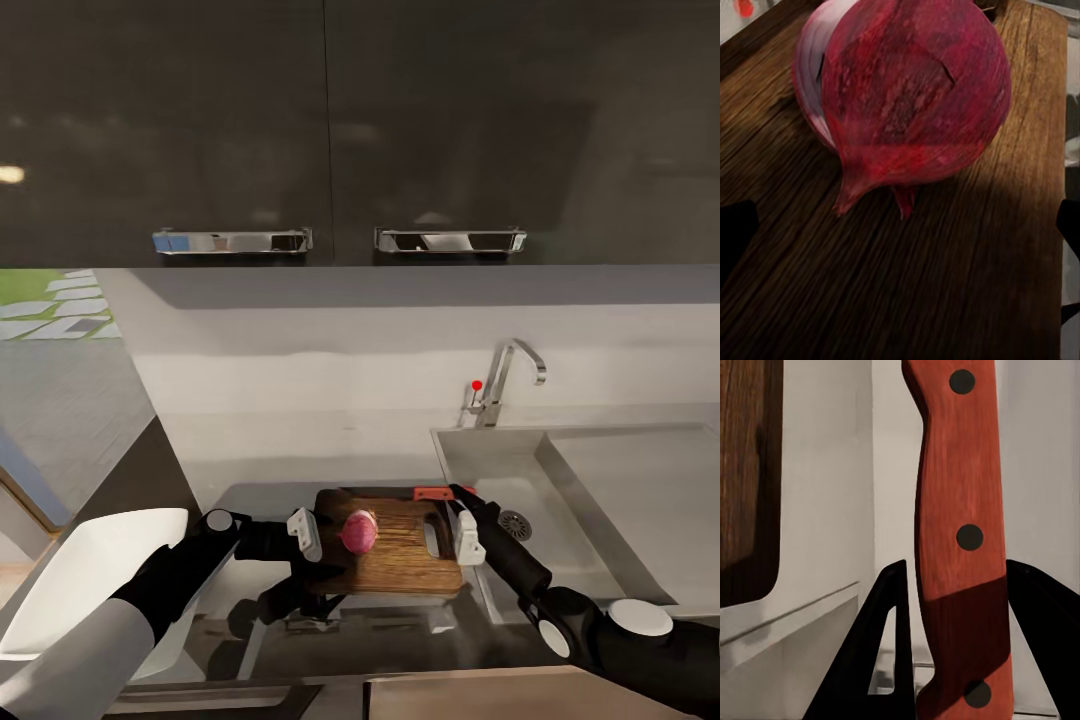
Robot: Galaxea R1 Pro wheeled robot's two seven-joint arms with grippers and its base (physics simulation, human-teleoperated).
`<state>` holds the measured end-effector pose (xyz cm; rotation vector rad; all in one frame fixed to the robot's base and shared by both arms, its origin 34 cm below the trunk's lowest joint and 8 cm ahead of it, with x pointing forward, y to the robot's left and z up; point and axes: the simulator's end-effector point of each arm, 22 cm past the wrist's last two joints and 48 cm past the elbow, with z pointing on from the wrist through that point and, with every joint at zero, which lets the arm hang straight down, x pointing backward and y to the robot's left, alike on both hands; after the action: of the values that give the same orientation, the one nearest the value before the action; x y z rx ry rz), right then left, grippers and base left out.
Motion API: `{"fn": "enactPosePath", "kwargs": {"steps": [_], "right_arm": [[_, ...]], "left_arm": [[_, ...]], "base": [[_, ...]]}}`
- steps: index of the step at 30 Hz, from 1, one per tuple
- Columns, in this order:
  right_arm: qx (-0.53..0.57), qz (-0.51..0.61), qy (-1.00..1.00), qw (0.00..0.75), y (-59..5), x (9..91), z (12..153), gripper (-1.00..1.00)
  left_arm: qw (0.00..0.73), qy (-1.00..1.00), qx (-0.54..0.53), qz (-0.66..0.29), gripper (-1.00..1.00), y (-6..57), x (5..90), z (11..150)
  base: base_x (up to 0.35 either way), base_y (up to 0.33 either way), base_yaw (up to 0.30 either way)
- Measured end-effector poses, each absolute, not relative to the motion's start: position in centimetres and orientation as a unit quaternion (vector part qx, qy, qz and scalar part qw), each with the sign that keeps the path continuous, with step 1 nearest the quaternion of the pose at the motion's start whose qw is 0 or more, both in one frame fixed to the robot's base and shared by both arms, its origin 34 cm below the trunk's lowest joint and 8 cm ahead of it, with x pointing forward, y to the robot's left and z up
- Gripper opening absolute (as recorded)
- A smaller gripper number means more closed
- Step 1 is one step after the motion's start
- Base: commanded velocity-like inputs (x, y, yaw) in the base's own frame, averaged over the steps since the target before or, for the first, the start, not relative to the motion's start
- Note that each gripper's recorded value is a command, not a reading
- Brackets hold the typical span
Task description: In the kitchen, take the Vidalia onion out of the sink, dice it on the chopping board with the paring knife, put the diced onion into the bowl on the countertop, then place both the paring knife and the chopping board into the sink.
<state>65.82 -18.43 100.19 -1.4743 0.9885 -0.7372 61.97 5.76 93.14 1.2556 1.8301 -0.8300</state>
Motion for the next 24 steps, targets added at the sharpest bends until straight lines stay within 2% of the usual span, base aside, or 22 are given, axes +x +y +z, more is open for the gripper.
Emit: {"fn": "enactPosePath", "kwargs": {"steps": [24], "right_arm": [[-0.629, -0.319, 0.418, 0.572, -19.23, 65.61, 100.2, -1.0]], "left_arm": [[0.377, 0.715, 0.491, -0.326, 1.0, 5.49, 61.92, 93.17]], "base": [[0.0, 0.0, 0.0]]}}
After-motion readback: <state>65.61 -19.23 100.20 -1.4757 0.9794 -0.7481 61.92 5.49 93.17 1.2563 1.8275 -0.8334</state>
